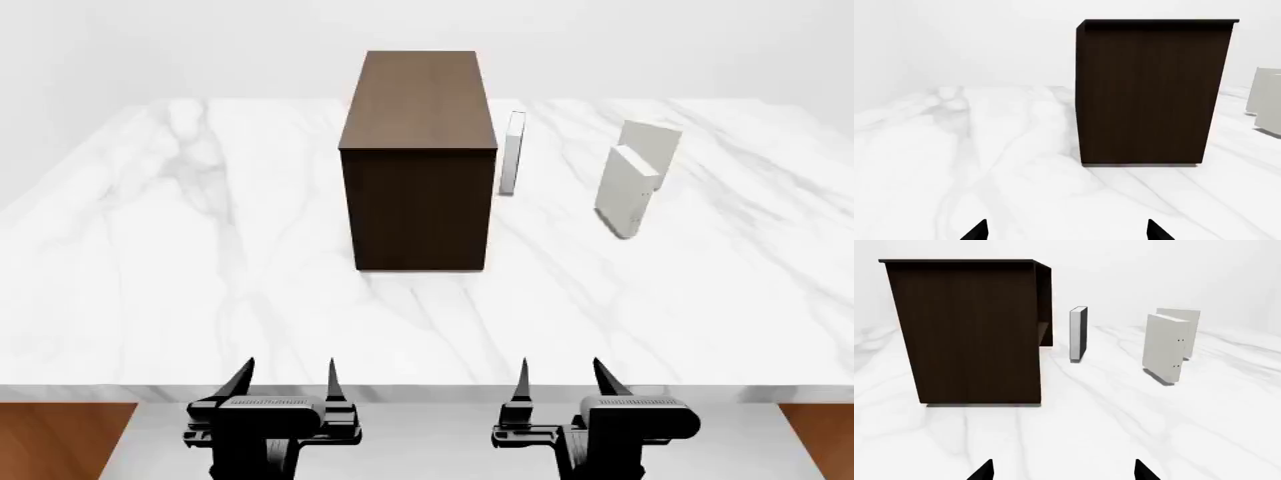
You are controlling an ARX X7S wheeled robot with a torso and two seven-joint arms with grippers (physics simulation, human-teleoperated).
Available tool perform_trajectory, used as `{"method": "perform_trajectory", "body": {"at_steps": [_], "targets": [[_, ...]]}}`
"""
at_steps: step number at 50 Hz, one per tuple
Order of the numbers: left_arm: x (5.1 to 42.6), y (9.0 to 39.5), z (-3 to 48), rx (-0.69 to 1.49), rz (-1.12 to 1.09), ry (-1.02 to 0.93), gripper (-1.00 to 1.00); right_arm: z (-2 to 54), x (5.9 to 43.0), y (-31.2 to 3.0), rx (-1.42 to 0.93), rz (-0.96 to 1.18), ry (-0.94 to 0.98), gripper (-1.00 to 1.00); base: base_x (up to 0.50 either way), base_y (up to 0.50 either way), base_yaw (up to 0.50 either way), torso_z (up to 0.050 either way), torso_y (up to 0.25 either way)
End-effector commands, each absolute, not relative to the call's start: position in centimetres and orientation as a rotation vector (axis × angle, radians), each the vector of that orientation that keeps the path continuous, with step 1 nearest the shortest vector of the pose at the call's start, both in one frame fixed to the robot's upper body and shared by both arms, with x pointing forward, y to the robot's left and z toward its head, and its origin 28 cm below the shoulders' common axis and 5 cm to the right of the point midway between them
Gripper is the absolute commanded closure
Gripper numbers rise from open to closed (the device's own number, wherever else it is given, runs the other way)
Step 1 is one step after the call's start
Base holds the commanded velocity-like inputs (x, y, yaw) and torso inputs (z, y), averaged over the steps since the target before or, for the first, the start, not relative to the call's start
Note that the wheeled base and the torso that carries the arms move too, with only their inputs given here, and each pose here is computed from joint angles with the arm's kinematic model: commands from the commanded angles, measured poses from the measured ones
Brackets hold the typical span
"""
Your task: Pick up the book on the right and place it under the cabinet shelf.
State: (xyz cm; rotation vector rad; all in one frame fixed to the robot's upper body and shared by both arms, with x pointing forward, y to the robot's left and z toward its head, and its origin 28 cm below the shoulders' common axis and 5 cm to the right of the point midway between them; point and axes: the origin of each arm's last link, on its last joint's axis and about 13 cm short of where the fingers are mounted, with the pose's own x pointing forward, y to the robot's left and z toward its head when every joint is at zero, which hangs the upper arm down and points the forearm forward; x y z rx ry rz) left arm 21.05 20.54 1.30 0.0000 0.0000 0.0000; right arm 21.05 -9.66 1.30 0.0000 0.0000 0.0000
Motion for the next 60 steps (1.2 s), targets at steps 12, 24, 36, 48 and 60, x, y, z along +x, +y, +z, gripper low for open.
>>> {"method": "perform_trajectory", "body": {"at_steps": [12,24,36,48,60], "targets": [[21.19,20.58,1.29,-0.015,-0.006,0.009,-1.00,1.42,20.81,-9.71,-0.014,0.013,-0.003,-1.00,0.00,-0.01,0.00,0.000,0.000],[21.14,20.62,1.29,-0.024,-0.007,0.012,-1.00,1.40,20.73,-9.72,-0.013,0.015,0.002,-1.00,0.00,-0.19,0.00,0.000,0.000],[21.17,20.66,1.31,-0.028,-0.006,0.010,-1.00,1.44,20.86,-9.55,-0.011,0.021,0.006,-1.00,0.00,-0.22,0.00,0.000,0.000],[21.31,20.67,1.34,-0.028,-0.006,0.012,-1.00,1.48,21.01,-9.52,-0.006,0.026,0.007,-1.00,0.00,-0.22,0.00,0.000,0.000],[21.34,20.68,1.39,-0.032,-0.004,0.010,-1.00,1.50,21.01,-9.53,-0.008,0.031,0.008,-1.00,0.00,-0.22,0.00,0.000,0.000]]}}
